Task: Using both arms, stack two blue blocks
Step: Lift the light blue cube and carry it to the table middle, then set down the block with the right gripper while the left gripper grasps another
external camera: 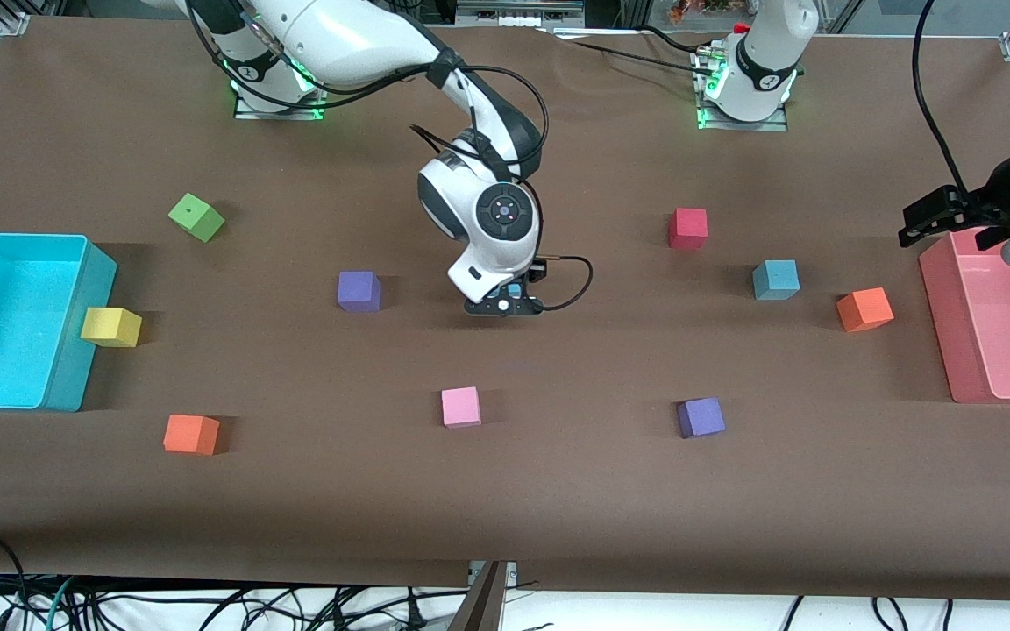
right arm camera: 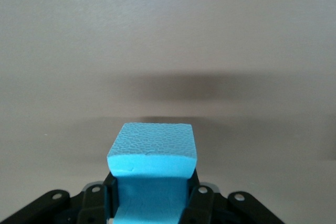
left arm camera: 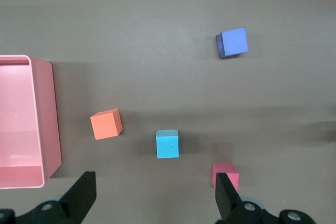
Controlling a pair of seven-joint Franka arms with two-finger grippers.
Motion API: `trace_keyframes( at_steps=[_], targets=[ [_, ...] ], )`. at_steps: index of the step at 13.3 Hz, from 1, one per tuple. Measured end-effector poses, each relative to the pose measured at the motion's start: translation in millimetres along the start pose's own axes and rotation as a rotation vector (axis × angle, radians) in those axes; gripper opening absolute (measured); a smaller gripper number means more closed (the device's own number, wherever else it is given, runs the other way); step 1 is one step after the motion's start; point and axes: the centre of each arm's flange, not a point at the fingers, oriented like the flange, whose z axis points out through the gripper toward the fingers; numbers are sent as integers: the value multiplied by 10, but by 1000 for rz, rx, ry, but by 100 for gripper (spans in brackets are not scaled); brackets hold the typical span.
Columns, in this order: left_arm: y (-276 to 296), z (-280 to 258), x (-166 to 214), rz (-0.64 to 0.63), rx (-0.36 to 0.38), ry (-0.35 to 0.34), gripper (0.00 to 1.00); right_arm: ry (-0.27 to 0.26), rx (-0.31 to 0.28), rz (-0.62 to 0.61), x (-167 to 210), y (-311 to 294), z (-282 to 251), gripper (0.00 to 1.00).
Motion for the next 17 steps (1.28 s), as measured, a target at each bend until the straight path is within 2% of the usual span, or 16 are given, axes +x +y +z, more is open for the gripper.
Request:
trace_keyframes(
  at_steps=[2, 6, 12, 15, 17],
  targets=[
    [-3, -26, 2, 0, 0, 5, 100, 10, 8, -16, -65, -105, 73, 50],
    [16, -43, 16, 3, 1, 10, 100, -5, -9, -36, -179, -204, 254, 50],
    [39, 173, 120, 5, 4, -28, 100, -9, -13, -42, -211, -238, 363, 50],
    [36, 323, 167, 5, 4, -23, 100, -6, -11, -49, -239, -276, 431, 50],
    [43, 455, 185, 6, 4, -20, 100, 5, 0, -49, -231, -293, 438, 64]
  ],
)
